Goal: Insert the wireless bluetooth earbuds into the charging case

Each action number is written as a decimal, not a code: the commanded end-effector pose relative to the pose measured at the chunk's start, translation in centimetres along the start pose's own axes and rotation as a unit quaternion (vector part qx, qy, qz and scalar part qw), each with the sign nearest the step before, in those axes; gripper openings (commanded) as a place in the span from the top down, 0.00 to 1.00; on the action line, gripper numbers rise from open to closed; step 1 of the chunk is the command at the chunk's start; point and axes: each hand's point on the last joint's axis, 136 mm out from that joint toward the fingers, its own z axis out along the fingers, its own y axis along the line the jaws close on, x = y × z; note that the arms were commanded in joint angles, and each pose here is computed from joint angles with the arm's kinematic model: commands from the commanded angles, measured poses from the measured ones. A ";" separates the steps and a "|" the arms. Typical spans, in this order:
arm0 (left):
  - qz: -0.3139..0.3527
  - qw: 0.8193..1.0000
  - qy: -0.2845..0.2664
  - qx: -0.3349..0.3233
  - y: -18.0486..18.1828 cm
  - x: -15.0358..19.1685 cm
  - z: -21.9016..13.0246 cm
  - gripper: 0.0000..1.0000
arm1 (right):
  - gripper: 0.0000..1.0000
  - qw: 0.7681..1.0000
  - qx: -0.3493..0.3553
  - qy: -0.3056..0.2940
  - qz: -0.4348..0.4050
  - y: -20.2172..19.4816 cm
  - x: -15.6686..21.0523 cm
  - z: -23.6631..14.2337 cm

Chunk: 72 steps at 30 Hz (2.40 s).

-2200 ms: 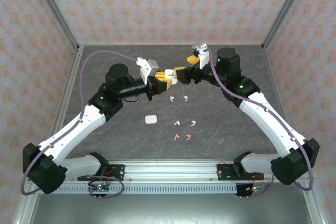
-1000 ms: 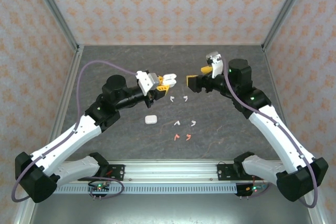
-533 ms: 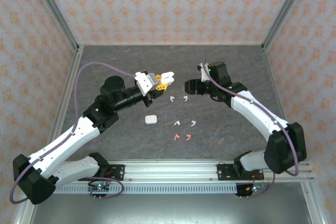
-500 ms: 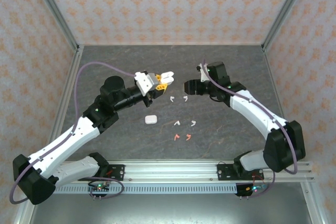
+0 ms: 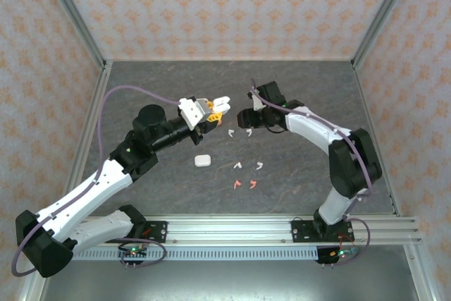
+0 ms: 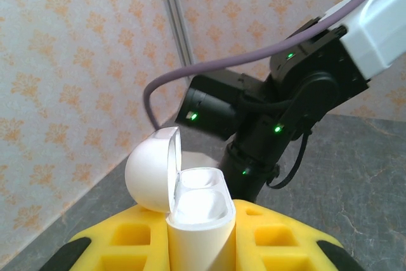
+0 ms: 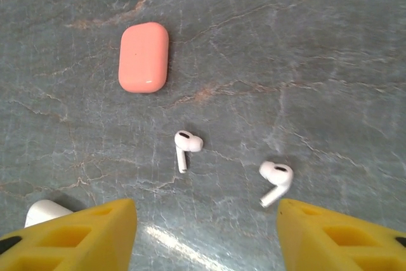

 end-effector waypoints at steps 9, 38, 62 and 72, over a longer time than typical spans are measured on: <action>-0.008 1.000 -0.002 -0.006 -0.1 -0.2 -0.3 1.00 | 0.48 0.997 -0.007 0.048 -0.063 2.6 0.0 5.1; -0.012 1.000 0.005 -0.007 -0.1 -0.1 -0.4 1.00 | 0.58 0.984 0.006 0.140 -0.107 1.7 4.0 10.0; -0.013 1.000 0.007 -0.007 0.2 -0.4 0.0 1.00 | 0.79 0.984 0.011 0.131 -0.119 1.6 4.4 8.2; -0.034 0.999 -0.021 -0.003 -0.1 -0.5 0.0 1.00 | 0.81 0.994 0.017 -0.042 -0.101 3.6 -1.3 -0.7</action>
